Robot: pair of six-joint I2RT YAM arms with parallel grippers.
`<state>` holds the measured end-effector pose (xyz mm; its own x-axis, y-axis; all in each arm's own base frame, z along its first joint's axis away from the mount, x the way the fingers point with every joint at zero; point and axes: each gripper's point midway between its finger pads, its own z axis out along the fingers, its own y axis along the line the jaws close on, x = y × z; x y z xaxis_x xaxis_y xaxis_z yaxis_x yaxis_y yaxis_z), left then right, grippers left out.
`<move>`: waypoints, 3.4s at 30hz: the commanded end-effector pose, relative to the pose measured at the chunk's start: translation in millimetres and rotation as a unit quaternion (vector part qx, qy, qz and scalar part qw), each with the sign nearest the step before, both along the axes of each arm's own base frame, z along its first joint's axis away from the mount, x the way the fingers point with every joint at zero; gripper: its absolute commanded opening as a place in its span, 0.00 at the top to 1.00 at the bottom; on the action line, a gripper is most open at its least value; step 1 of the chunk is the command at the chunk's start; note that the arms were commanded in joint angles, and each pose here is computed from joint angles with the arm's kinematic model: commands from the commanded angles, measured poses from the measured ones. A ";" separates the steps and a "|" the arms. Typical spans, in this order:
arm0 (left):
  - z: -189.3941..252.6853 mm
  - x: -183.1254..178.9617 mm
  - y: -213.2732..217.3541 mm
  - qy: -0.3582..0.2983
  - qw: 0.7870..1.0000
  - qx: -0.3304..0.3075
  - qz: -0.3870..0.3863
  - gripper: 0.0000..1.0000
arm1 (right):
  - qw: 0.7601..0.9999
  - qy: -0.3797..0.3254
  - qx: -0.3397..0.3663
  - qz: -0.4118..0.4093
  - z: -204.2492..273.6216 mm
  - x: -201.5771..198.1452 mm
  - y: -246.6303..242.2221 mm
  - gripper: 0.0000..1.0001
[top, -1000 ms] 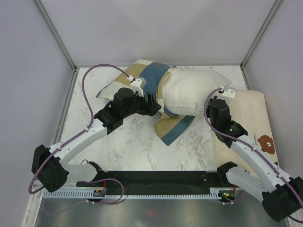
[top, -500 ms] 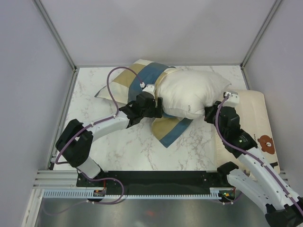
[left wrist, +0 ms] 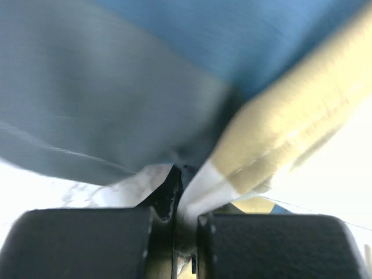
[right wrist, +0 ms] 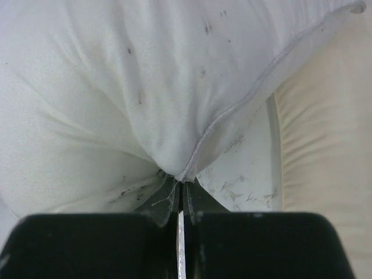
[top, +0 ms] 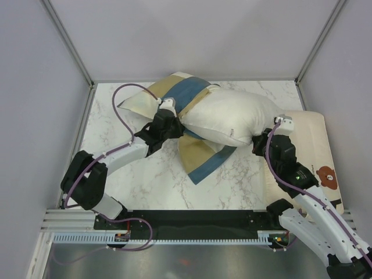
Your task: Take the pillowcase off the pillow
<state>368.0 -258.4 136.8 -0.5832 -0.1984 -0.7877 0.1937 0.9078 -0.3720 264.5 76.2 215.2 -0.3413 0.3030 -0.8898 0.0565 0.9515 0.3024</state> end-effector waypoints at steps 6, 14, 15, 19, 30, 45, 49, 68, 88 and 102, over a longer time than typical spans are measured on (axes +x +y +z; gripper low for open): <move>17.3 37.4 134.6 -0.016 0.980 -0.071 0.183 0.98 | 0.992 -0.052 -0.039 -0.109 38.2 7.8 -44.3 1.00; 11.3 35.9 188.5 -0.003 0.964 -0.068 0.258 0.98 | 0.987 -0.044 -0.054 -0.143 37.6 27.7 -69.3 1.00; 12.1 36.2 194.6 -0.003 0.961 -0.068 0.270 0.98 | 0.988 -0.040 -0.052 -0.143 33.5 31.5 -71.8 1.00; 26.0 34.2 220.8 -0.006 0.953 -0.079 0.291 0.98 | 0.988 -0.031 -0.016 -0.150 23.3 52.1 -98.0 1.00; 94.9 8.8 219.8 -0.074 0.978 -0.076 0.178 0.98 | 0.994 -0.033 0.054 -0.094 20.8 79.5 -115.0 1.00; 157.3 -115.6 2.5 -0.136 0.909 -0.123 -0.375 0.98 | 0.993 -0.059 0.004 -0.099 100.3 62.1 -121.2 0.02; 157.3 -120.9 -2.2 -0.128 0.904 -0.131 -0.387 0.98 | 0.989 -0.116 -0.014 -0.087 142.0 48.8 -116.2 0.02; 151.3 -112.5 1.2 -0.126 0.915 -0.118 -0.364 0.98 | 0.942 -0.103 -0.015 0.319 99.3 28.0 146.2 0.02; 157.5 -120.2 1.3 -0.140 0.906 -0.117 -0.382 0.98 | 0.955 0.016 -0.192 0.228 -42.4 73.5 173.5 0.59; 160.9 -67.2 69.7 -0.179 0.968 -0.008 -0.174 0.98 | 0.983 -0.005 -0.177 0.043 11.2 110.8 80.6 1.00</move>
<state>279.4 -219.2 237.3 -0.5062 0.0080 -0.8624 0.6466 0.6652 -0.3734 352.3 247.3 215.5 -0.3389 -0.0980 -0.9357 -0.3338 0.9424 0.0222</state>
